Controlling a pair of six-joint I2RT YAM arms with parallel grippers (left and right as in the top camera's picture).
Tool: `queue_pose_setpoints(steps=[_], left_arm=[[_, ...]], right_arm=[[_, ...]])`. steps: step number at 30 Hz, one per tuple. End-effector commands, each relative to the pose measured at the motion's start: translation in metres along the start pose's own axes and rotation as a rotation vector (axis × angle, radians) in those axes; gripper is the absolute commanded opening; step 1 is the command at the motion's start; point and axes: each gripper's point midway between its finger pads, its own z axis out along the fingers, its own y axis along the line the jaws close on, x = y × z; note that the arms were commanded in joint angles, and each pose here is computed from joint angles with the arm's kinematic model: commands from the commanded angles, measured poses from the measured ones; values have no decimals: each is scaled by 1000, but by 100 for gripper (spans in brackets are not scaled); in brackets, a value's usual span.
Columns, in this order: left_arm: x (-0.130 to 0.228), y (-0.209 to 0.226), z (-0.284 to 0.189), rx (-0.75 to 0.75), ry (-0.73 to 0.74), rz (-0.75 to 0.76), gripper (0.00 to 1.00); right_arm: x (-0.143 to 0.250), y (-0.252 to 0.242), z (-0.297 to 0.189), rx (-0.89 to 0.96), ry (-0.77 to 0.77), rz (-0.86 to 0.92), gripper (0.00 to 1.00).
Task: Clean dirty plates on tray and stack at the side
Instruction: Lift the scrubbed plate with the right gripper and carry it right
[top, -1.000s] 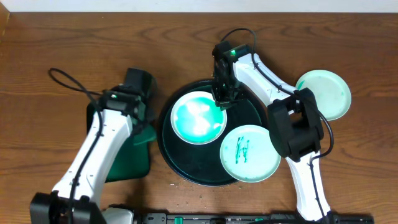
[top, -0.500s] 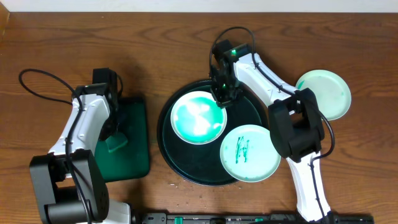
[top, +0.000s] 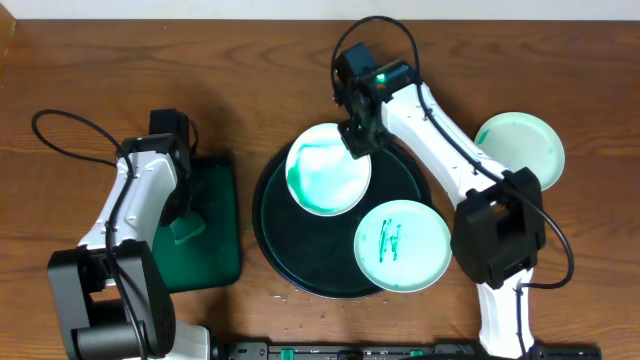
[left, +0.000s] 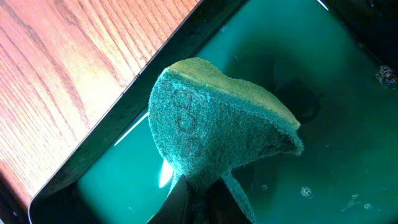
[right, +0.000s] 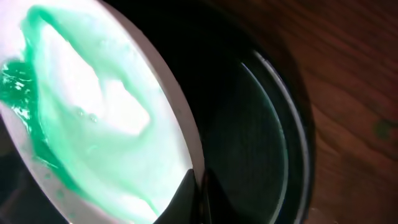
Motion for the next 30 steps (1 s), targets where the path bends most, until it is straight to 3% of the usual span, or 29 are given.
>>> queue_pose_setpoints(steps=[1, 17, 30], left_arm=[[-4, 4, 0, -20, -19, 13, 7], [-6, 2, 0, -13, -27, 9, 7], [-6, 1, 0, -10, -30, 8, 8]], right_arm=[[-4, -15, -10, 179, -33, -43, 1], [-12, -25, -39, 582, -99, -160, 1], [-16, -20, -65, 749, -155, -212, 1]])
